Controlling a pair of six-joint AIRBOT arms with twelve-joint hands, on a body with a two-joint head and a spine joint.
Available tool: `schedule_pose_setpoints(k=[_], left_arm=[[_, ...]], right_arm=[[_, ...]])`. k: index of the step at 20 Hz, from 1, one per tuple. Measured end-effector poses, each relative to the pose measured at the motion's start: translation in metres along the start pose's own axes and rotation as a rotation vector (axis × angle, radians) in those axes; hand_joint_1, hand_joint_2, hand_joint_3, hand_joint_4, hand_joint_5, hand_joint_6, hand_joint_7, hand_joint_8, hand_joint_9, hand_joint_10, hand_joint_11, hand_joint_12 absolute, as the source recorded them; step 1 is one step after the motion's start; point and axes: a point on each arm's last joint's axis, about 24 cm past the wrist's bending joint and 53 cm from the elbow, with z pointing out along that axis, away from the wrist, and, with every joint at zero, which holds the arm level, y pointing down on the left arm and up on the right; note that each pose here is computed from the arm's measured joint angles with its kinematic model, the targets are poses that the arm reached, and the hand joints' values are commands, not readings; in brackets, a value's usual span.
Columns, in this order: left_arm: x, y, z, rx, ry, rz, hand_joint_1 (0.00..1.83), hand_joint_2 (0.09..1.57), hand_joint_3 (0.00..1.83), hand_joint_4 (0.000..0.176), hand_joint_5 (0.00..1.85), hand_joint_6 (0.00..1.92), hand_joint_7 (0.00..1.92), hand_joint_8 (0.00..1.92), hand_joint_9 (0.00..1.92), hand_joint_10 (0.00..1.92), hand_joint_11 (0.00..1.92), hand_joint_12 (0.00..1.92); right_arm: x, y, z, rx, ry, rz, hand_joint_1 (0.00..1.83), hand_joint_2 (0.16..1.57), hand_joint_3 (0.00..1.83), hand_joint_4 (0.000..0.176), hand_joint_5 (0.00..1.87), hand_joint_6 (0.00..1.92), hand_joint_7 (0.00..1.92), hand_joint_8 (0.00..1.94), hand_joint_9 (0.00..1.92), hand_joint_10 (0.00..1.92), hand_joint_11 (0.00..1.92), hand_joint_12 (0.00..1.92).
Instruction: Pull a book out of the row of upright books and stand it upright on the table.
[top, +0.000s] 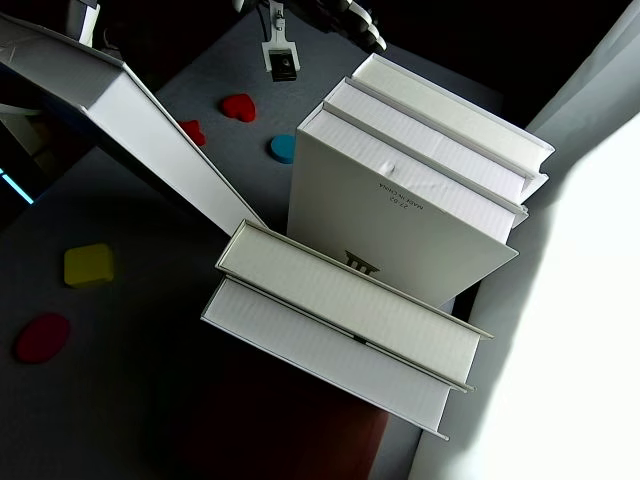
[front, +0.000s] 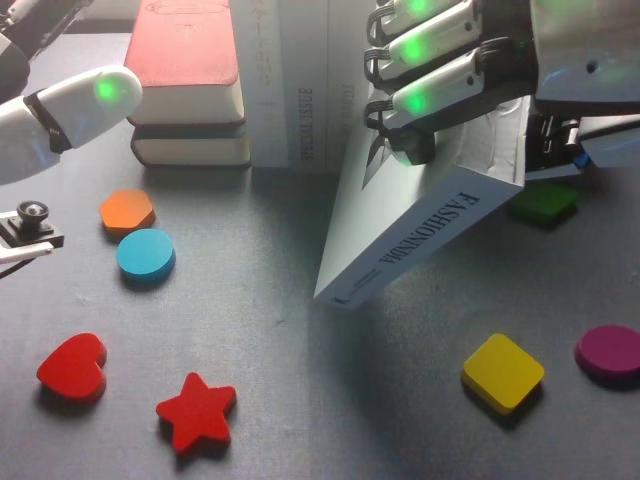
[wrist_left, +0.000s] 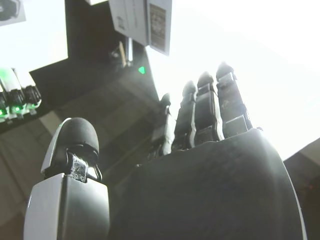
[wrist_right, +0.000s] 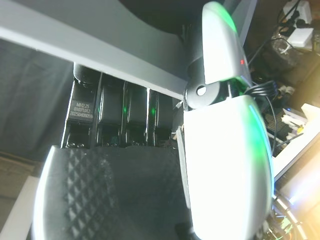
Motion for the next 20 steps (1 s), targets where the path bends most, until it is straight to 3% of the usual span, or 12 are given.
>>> schedule_pose_setpoints(k=[1, 2, 3, 5, 11, 12, 13, 14, 15, 16, 17, 20], left_arm=[[0.001, 0.001, 0.0, -0.002, 0.002, -0.001, 0.19, 1.13, 0.0, 0.106, 0.02, 0.0, 0.0, 0.0, 0.0, 0.0, 0.0, 0.0], [0.002, 0.001, 0.0, -0.003, 0.008, 0.0, 0.26, 1.12, 0.0, 0.088, 0.07, 0.02, 0.0, 0.0, 0.0, 0.0, 0.01, 0.0], [0.002, 0.0, 0.0, 0.001, 0.014, 0.006, 0.2, 1.1, 0.0, 0.092, 0.08, 0.02, 0.0, 0.0, 0.0, 0.0, 0.0, 0.0], [-0.003, 0.001, 0.001, 0.004, -0.004, 0.009, 0.14, 1.12, 0.0, 0.125, 0.06, 0.01, 0.0, 0.0, 0.0, 0.0, 0.01, 0.01], [-0.002, 0.002, 0.004, 0.014, -0.006, 0.007, 0.12, 1.11, 0.0, 0.135, 0.01, 0.0, 0.0, 0.0, 0.0, 0.0, 0.0, 0.0], [-0.002, 0.0, 0.006, 0.017, -0.008, 0.006, 0.03, 1.15, 0.01, 0.129, 0.0, 0.0, 0.0, 0.0, 0.0, 0.0, 0.0, 0.0], [-0.003, 0.0, 0.007, 0.02, -0.011, 0.005, 0.12, 1.22, 0.03, 0.1, 0.01, 0.0, 0.0, 0.0, 0.0, 0.0, 0.0, 0.0], [-0.003, -0.001, 0.007, 0.022, -0.013, 0.004, 0.31, 1.31, 0.05, 0.039, 0.05, 0.02, 0.0, 0.0, 0.0, 0.0, 0.0, 0.0], [-0.003, -0.001, 0.007, 0.022, -0.013, 0.004, 0.45, 1.36, 0.04, 0.012, 0.08, 0.02, 0.0, 0.0, 0.0, 0.0, 0.0, 0.0], [-0.001, 0.001, 0.008, 0.019, -0.01, 0.0, 0.43, 1.37, 0.02, 0.019, 0.08, 0.01, 0.0, 0.0, 0.0, 0.0, 0.01, 0.01], [0.001, 0.003, 0.008, 0.01, -0.006, -0.001, 0.4, 1.38, 0.01, 0.045, 0.1, 0.01, 0.0, 0.0, 0.0, 0.0, 0.0, 0.01], [0.0, 0.005, 0.011, 0.007, -0.013, -0.004, 0.33, 1.38, 0.0, 0.042, 0.11, 0.01, 0.0, 0.0, 0.0, 0.0, 0.0, 0.0]], right_arm=[[0.0, 0.0, 0.0, -0.004, 0.001, 0.004, 1.18, 1.22, 0.0, 0.0, 0.87, 1.15, 0.69, 1.48, 0.56, 1.46, 0.54, 1.85], [0.001, 0.001, 0.0, -0.007, 0.003, 0.004, 1.18, 1.22, 0.0, 0.0, 0.87, 1.15, 0.69, 1.48, 0.56, 1.46, 0.54, 1.85], [0.001, 0.002, 0.0, -0.01, 0.003, 0.004, 1.18, 1.22, 0.0, 0.0, 0.87, 1.15, 0.69, 1.48, 0.56, 1.46, 0.54, 1.85], [-0.003, 0.006, -0.002, -0.029, -0.005, 0.002, 1.18, 1.22, 0.0, 0.0, 0.87, 1.15, 0.69, 1.48, 0.56, 1.46, 0.54, 1.85], [-0.01, 0.006, -0.007, -0.03, -0.026, 0.005, 1.18, 1.22, 0.0, 0.0, 0.87, 1.15, 0.69, 1.48, 0.56, 1.46, 0.54, 1.85], [-0.01, 0.002, -0.007, -0.017, -0.026, 0.008, 1.18, 1.22, 0.0, 0.0, 0.87, 1.15, 0.69, 1.48, 0.56, 1.46, 0.54, 1.85], [-0.011, -0.004, -0.006, -0.007, -0.028, 0.023, 1.18, 1.22, 0.0, 0.0, 0.87, 1.15, 0.69, 1.48, 0.56, 1.46, 0.54, 1.85], [-0.013, -0.012, -0.005, 0.008, -0.028, 0.043, 1.18, 1.22, 0.0, 0.0, 0.87, 1.15, 0.69, 1.48, 0.56, 1.46, 0.54, 1.85], [-0.014, -0.023, -0.003, 0.023, -0.031, 0.069, 1.18, 1.22, 0.0, 0.0, 0.87, 1.15, 0.69, 1.48, 0.56, 1.46, 0.54, 1.85], [-0.015, -0.039, 0.0, 0.053, -0.033, 0.105, 1.18, 1.22, 0.0, 0.0, 0.87, 1.15, 0.69, 1.48, 0.56, 1.46, 0.54, 1.85], [-0.016, -0.047, 0.002, 0.069, -0.029, 0.115, 1.18, 1.22, 0.0, 0.0, 0.87, 1.15, 0.69, 1.48, 0.56, 1.46, 0.54, 1.85], [-0.021, -0.062, 0.009, 0.085, -0.023, 0.152, 1.18, 1.22, 0.0, 0.0, 0.87, 1.15, 0.69, 1.48, 0.56, 1.46, 0.54, 1.85]])
